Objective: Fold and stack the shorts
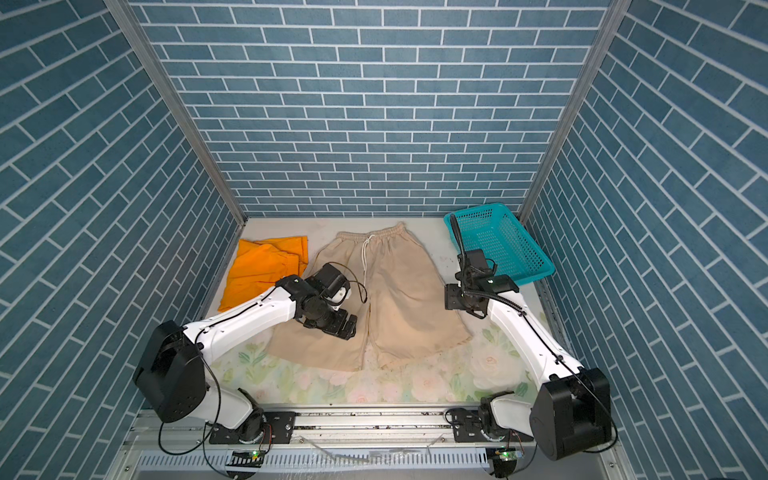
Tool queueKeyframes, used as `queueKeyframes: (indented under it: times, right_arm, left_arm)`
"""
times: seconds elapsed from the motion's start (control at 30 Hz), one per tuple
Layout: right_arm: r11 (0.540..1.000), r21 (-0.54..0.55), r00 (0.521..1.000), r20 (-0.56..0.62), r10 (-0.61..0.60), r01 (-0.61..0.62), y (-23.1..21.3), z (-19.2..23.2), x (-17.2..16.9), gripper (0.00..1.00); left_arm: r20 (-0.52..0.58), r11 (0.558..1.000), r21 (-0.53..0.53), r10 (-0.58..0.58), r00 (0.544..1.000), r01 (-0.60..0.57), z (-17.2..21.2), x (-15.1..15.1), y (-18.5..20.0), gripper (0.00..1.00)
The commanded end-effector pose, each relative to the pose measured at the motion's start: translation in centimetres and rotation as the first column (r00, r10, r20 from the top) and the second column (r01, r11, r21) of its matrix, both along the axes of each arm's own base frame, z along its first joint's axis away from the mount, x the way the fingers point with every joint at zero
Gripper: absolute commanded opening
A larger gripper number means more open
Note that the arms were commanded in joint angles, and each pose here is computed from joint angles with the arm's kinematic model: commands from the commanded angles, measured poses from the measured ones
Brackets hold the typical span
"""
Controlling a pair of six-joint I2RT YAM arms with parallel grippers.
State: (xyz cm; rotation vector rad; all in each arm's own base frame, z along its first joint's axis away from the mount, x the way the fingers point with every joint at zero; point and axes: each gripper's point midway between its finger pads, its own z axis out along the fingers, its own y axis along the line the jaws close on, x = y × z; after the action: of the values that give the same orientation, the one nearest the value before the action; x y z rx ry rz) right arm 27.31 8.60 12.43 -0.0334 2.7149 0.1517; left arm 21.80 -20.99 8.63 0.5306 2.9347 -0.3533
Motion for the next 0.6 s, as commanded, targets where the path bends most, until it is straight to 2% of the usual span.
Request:
queueKeyframes:
  times: [0.0, 0.07, 0.23, 0.4, 0.47, 0.5, 0.57]
  right_arm:
    - [0.990, -0.022, 0.990, -0.008, -0.139, 0.139, -1.9, -1.5, -1.8, 0.68]
    - [0.984, -0.052, 0.985, -0.014, -0.170, 0.169, -2.8, -2.8, -2.4, 0.69]
    - [0.979, -0.062, 0.977, -0.078, -0.198, 0.193, -2.9, -6.3, -3.0, 0.68]
    - [0.973, -0.070, 0.969, -0.101, -0.227, 0.221, -3.0, -8.3, -2.6, 0.64]
    - [0.973, -0.066, 0.968, -0.109, -0.227, 0.221, -2.8, -8.7, -2.2, 0.56]
    - [0.973, -0.061, 0.967, -0.113, -0.227, 0.221, -2.7, -8.9, -2.0, 0.49]
    - [0.974, -0.057, 0.967, -0.120, -0.225, 0.220, -2.5, -9.2, -1.7, 0.30]
  left_arm:
    - [0.128, 0.995, -0.101, 0.025, 0.991, -0.012, 1.0, 0.8, -2.0, 1.00]
    - [0.112, 0.991, -0.134, 0.020, 0.993, -0.004, -0.1, 0.1, -2.5, 1.00]
    - [0.068, 0.993, -0.112, -0.027, 0.997, 0.034, -2.9, -1.5, -3.0, 1.00]
    - [0.035, 0.988, -0.134, -0.069, 0.997, 0.073, -4.8, -2.6, -4.5, 1.00]
    - [0.021, 0.985, -0.152, -0.083, 0.996, 0.085, -5.3, -2.8, -5.3, 1.00]
    - [0.010, 0.983, -0.161, -0.086, 0.996, 0.087, -5.6, -2.9, -5.7, 0.97]
    - [-0.022, 0.980, -0.179, -0.096, 0.995, 0.090, -6.2, -3.2, -6.4, 0.86]
